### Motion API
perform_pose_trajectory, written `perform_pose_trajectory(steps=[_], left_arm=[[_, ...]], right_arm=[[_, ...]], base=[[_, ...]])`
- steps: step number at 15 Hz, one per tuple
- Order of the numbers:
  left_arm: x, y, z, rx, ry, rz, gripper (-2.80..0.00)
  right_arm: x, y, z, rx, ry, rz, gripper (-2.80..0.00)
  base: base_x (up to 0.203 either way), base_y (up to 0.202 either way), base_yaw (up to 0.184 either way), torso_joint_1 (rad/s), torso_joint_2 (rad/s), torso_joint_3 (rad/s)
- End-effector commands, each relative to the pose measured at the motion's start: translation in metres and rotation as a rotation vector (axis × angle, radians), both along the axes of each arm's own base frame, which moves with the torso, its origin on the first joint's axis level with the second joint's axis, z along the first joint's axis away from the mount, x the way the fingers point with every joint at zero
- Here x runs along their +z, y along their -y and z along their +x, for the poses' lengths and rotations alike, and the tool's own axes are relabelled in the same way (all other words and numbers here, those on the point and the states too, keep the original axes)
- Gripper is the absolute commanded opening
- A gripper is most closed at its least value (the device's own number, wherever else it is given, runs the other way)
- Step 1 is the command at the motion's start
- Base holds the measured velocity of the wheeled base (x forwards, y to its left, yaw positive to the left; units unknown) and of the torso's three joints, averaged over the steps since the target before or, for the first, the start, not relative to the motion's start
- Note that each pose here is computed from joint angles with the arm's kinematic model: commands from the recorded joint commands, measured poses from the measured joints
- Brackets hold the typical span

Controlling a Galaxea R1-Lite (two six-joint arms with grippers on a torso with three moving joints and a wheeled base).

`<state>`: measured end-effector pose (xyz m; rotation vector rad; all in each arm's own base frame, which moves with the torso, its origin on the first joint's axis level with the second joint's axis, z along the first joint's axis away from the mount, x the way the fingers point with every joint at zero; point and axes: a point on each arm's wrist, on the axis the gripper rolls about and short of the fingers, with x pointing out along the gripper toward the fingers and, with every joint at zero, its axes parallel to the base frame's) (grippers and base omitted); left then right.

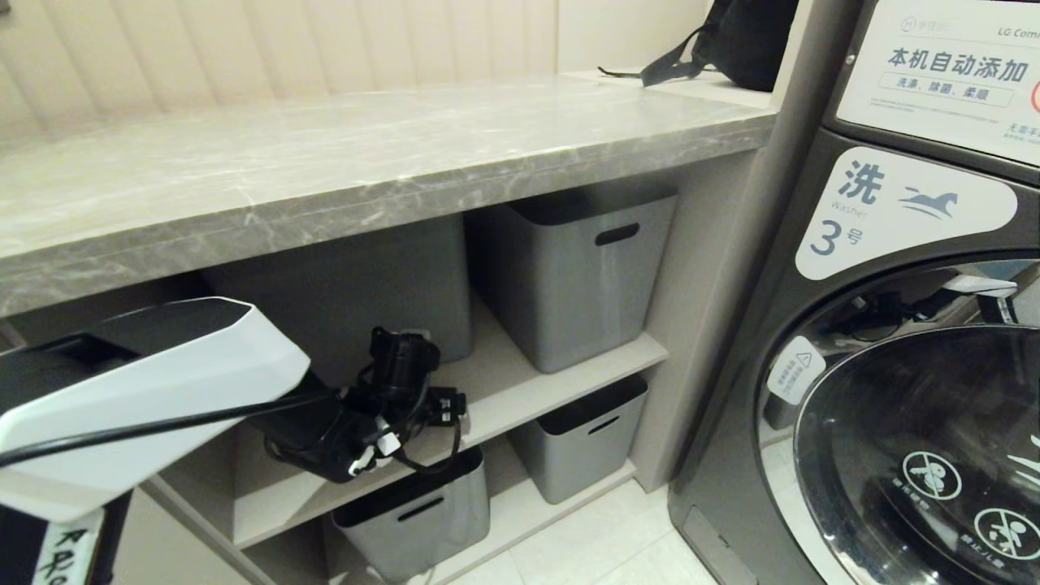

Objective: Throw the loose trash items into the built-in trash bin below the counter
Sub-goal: Pick up the garbage

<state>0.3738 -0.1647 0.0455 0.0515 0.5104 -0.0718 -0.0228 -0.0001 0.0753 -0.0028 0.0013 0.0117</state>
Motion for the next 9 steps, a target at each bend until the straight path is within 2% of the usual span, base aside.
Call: perform_pose_trajectory(steps=[1,6,7,8,9], left_arm=[[-0.010,0.003,0.006,0.001,0.002,0.000,0.00],[-0.020,0.006,0.014,0.005,-0.003,0.001,0.00],[-0.020,0.005,0.014,0.007,-0.004,-0.001,-2.62],[-0.020,0.003,0.016,0.013,-0.004,-0.003,-2.80],[-0.023,0.002,0.016,0.016,-0.010,-0.001,-2.80]], right_arm=[[0.000,0.000,0.000,0.001,0.001,0.000,-2.80],[0.000,0.000,0.000,0.001,0.001,0.000,-2.80],[0.000,0.000,0.000,0.001,0.001,0.000,-2.80],[0.000,0.000,0.000,0.001,0.001,0.000,-2.80],[0.000,0.000,0.000,0.001,0.001,0.000,-2.80]], base=[[0.000,0.000,0.000,0.000,0.00,0.000],[0.000,0.000,0.000,0.000,0.00,0.000],[0.000,0.000,0.000,0.000,0.00,0.000],[0.000,0.000,0.000,0.000,0.00,0.000],[0.000,0.000,0.000,0.000,0.00,0.000]])
